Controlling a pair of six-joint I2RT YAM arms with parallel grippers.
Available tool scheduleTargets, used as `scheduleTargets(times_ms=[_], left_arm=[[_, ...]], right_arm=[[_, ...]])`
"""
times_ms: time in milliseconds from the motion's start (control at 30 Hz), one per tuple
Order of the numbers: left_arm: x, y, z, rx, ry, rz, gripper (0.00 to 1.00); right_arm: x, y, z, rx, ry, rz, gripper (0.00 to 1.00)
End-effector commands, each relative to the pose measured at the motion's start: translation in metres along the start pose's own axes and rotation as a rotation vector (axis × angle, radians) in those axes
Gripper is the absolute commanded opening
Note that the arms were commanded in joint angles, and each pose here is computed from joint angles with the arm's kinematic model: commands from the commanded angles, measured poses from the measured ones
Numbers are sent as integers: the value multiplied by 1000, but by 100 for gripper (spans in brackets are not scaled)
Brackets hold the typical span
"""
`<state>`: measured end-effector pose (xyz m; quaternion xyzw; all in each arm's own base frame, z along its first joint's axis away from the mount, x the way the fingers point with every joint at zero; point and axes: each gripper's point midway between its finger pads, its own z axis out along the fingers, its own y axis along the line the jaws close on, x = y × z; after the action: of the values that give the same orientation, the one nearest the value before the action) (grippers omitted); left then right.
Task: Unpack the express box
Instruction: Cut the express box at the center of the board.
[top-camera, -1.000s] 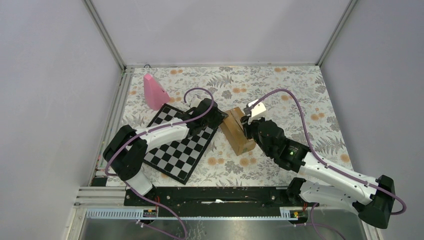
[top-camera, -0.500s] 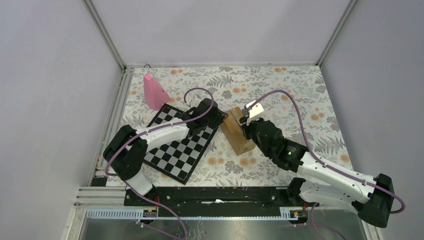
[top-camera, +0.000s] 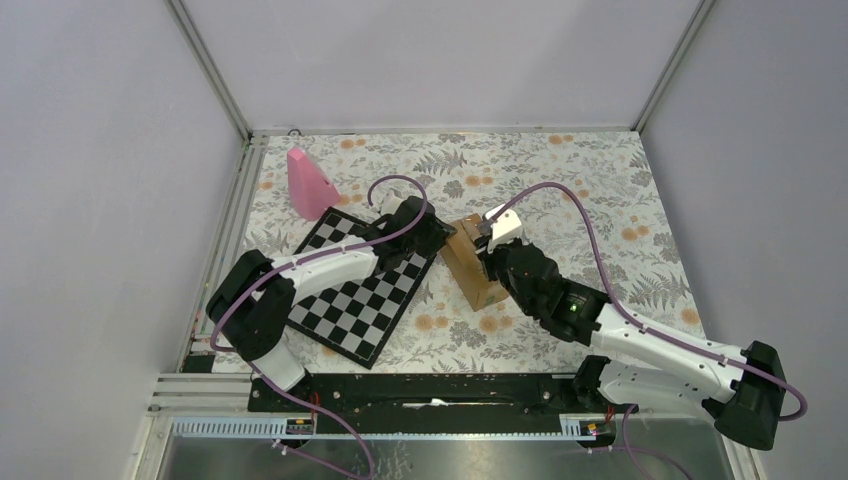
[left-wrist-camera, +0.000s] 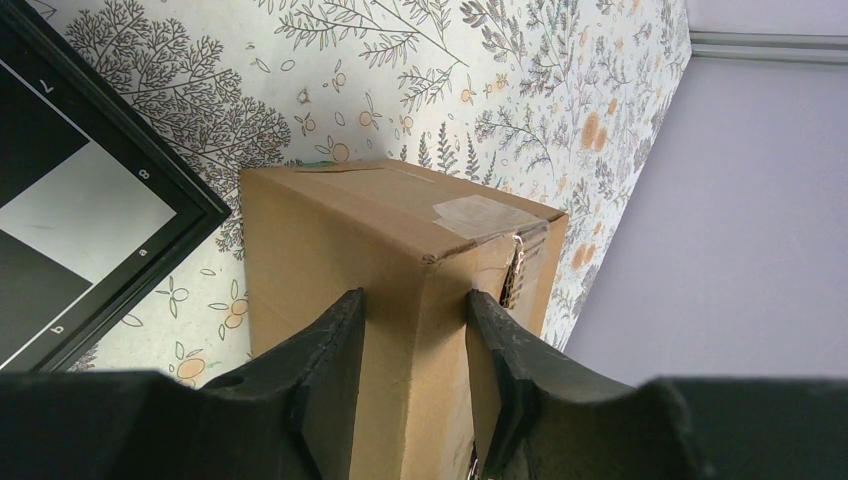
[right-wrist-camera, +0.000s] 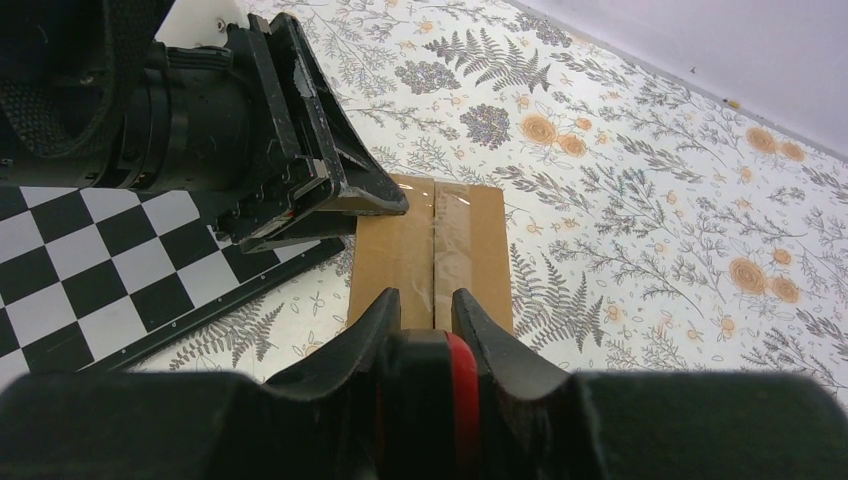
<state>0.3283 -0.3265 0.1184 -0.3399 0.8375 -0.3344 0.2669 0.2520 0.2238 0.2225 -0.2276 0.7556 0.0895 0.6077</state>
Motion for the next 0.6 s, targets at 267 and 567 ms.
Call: scheduleTargets(times_ms=[267,567], left_arm=[[2,63,13,-202,0,5,0],[-1,68,13,-217,-19,-13,0]], right_arm=[[-12,-1,-20,-33,25,20,0],[-2,0,-29,-47,72,65,0]])
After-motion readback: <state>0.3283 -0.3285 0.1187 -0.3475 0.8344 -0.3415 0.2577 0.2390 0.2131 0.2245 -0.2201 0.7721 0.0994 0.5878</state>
